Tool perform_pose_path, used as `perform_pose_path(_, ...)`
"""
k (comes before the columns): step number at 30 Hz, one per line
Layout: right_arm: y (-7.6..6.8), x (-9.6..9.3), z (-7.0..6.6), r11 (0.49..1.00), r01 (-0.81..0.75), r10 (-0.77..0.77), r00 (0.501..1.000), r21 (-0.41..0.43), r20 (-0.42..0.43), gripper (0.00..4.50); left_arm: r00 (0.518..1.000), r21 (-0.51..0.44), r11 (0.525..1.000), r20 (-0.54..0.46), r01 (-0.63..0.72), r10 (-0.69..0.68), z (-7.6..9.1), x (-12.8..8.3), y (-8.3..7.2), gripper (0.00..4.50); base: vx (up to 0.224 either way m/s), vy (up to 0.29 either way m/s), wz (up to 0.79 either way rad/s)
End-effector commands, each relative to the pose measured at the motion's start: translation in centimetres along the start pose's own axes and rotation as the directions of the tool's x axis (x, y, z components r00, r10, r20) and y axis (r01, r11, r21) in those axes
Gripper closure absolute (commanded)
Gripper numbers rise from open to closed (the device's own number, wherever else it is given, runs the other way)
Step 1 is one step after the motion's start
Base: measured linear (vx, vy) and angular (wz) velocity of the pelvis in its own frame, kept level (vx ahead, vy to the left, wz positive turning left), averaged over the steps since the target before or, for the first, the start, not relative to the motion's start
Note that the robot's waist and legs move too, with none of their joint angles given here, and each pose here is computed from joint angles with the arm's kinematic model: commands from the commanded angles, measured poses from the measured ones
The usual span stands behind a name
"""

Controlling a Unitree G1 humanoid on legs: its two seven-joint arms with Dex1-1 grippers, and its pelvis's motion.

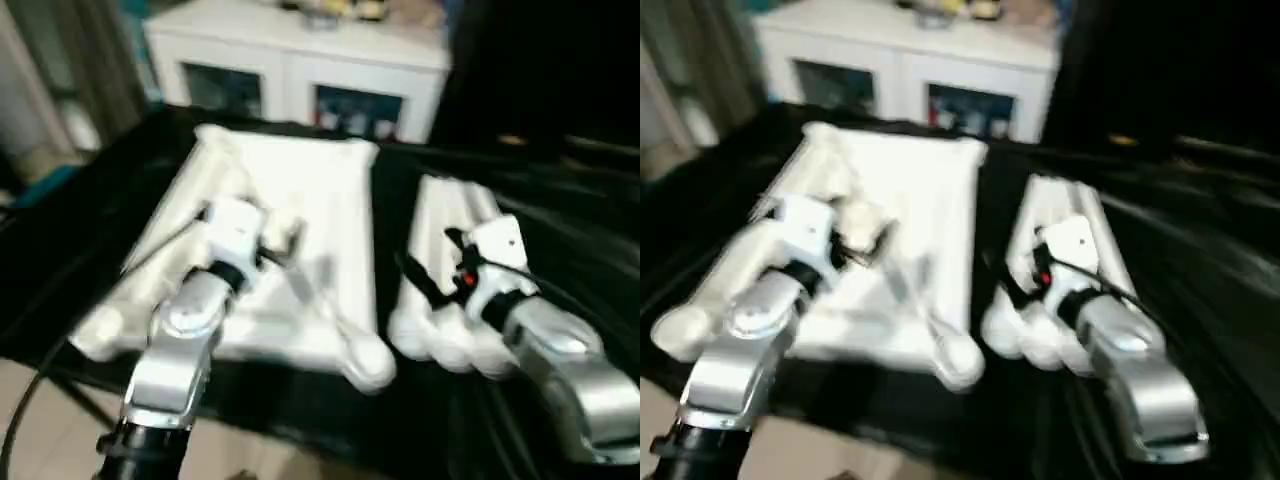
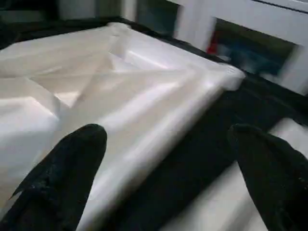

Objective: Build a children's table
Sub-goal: Rotate table base

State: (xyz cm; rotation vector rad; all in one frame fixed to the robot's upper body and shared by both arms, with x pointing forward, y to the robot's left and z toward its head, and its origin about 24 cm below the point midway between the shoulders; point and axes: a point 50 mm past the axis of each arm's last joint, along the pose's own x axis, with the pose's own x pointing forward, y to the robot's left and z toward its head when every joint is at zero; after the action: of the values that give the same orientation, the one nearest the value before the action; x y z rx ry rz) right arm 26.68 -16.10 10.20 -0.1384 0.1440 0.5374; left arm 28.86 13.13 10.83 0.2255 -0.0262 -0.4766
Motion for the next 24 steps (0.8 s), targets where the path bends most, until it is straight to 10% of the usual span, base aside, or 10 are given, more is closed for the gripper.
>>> perform_pose_path(1,0.0,-0.9,0.5,0.993,-0.113,0.113,0.993,-0.02,0.014,0.0,0.986,-0.001,0.987,-0.049,0.161,-0.161,-0.6,-0.4,-0.2,0.04,0.118,-0.005,-0.29)
perform_pose_path(8,0.3,-2.8,0.2,0.933,-0.356,0.35,0.932,-0.059,-0.091,0.0,0.827,0.094,0.833,-0.222,0.546,-0.517,-1.1,-1.4,1.3,0.04,-0.136,0.059,-0.07)
perform_pose_path(24,-1.0,-5.4,0.5,0.881,-0.457,0.426,0.878,-0.119,-0.218,0.0,0.479,0.048,0.54,-0.532,0.84,-0.698,-2.5,-1.2,3.9,0.87,-0.028,-0.018,0.04)
